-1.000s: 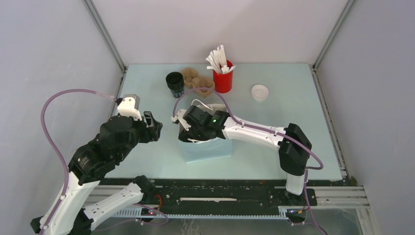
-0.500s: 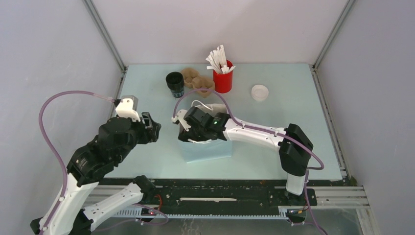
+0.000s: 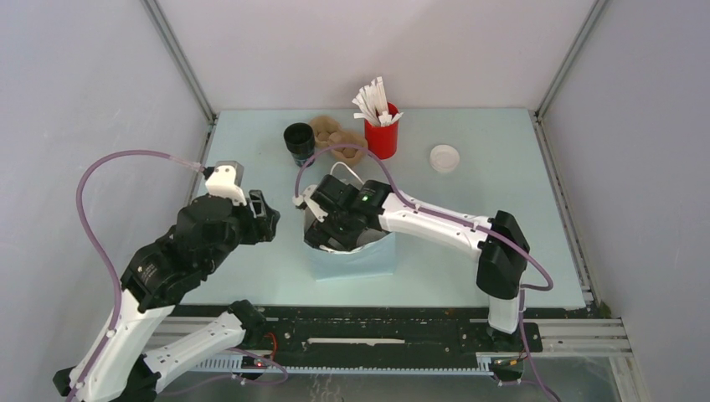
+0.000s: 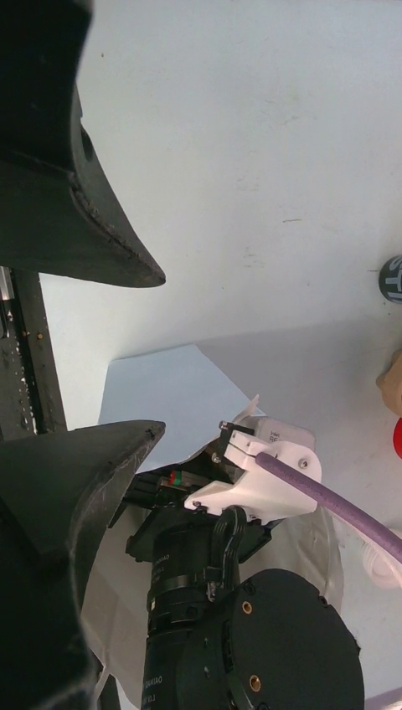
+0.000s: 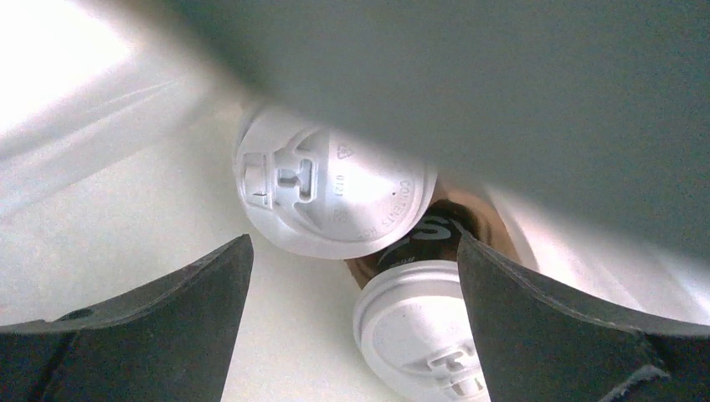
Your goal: Pack the takeout coffee
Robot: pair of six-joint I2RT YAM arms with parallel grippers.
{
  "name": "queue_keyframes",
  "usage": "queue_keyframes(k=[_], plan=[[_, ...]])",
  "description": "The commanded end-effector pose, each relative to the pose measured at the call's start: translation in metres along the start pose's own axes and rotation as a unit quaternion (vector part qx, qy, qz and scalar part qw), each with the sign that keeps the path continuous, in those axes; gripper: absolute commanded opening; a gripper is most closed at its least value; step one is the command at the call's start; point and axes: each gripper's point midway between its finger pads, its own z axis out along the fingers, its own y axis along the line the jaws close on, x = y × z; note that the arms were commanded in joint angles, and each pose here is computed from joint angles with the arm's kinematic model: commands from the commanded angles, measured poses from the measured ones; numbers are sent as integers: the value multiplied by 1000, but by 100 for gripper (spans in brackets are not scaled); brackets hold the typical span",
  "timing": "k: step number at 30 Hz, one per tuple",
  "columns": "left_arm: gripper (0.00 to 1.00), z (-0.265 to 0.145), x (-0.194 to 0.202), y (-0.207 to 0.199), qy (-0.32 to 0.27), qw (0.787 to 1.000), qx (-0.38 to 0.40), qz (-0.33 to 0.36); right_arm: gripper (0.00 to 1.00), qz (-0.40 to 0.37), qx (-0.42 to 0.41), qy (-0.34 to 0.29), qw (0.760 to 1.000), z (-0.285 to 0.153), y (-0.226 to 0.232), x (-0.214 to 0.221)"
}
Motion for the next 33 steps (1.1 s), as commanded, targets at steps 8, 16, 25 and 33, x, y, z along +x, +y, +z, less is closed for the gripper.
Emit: queue_keyframes(k=[8,16,25,33], plan=[[64,-1,-9,-14,-12,999,30,-15,100,41,37,-54,997,-57,-5,-20],[62,-1,-9,-13,-14,999,29,-20,100,43,55,-105,992,-90,-2,-40],[65,-1,-20,-13,-27,999,22,-29,100,69,47,-193,978,-171,0,-80],[68,0,-24,-22,-25,998,36,-36,100,128,24,-331,935,-269,-32,-119]])
